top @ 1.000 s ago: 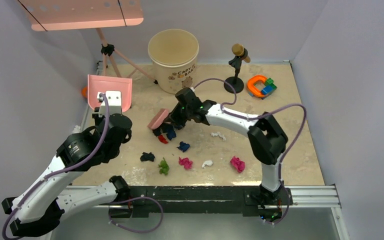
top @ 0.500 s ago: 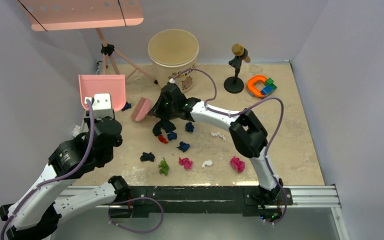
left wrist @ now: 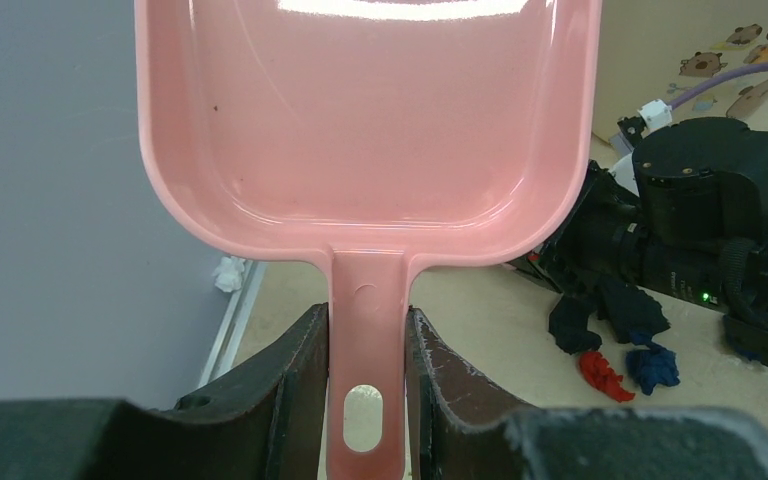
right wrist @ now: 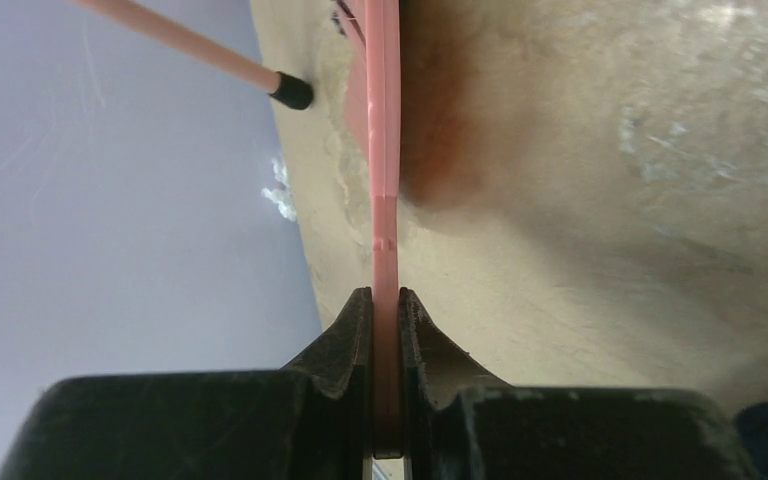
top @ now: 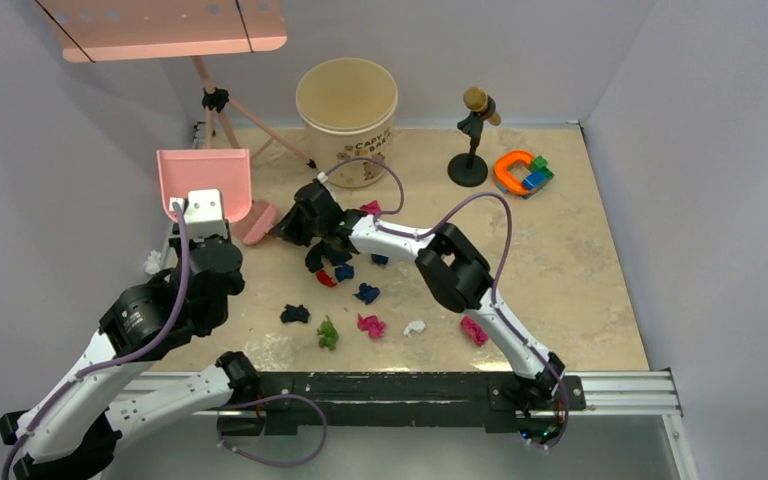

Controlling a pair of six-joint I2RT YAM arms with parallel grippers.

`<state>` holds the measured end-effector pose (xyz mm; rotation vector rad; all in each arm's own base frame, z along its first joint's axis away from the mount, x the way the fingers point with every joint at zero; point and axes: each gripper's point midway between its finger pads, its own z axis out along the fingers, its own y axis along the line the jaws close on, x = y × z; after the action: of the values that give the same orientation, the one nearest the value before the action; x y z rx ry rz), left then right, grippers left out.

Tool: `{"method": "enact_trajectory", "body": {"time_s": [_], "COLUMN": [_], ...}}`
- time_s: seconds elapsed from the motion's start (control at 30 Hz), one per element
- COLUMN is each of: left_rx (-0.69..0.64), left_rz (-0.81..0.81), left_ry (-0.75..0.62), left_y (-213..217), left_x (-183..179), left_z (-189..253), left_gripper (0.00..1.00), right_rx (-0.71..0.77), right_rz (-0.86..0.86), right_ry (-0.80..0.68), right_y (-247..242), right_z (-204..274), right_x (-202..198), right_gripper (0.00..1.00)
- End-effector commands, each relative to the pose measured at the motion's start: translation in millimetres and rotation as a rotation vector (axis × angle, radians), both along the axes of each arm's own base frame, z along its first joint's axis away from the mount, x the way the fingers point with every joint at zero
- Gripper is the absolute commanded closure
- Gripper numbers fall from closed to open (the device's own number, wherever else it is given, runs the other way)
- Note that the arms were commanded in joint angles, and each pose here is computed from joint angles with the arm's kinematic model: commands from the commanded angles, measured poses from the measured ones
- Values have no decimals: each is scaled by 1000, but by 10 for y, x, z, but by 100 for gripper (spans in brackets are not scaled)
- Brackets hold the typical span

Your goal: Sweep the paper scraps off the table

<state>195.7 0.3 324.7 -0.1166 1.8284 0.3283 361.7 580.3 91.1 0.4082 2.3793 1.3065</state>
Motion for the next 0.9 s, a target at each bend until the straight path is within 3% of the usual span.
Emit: {"method": "enact_trajectory", "body": {"time_s": [0.0,0.2,0.43,0.6,0.87], "left_rx": [-12,-17,-19,-18,-21], "left_rz": [1,5,-9,-20,-20], "left_ry": [-24,-28,-17,-4,-4], "left_y": [-24,-17,-58,-91,-86], "left_x": [36,33,46,56,48], "left_z": [40,20,-32,-77,-135], "left_gripper": [100,100,100,100,100], "right_rx": [-21,-164,-309,-262,-150], "right_rz": [-118,-206,-238,17,418], "right_ry": [90,189,28,-284,-351], "right_y": [-142,-824,-1644,-1529,-1024], "right_z": [129,-98,375,1002,1110], "right_x": [80,-262,-509,-583,-978], "right_gripper": [100,100,100,100,100]}}
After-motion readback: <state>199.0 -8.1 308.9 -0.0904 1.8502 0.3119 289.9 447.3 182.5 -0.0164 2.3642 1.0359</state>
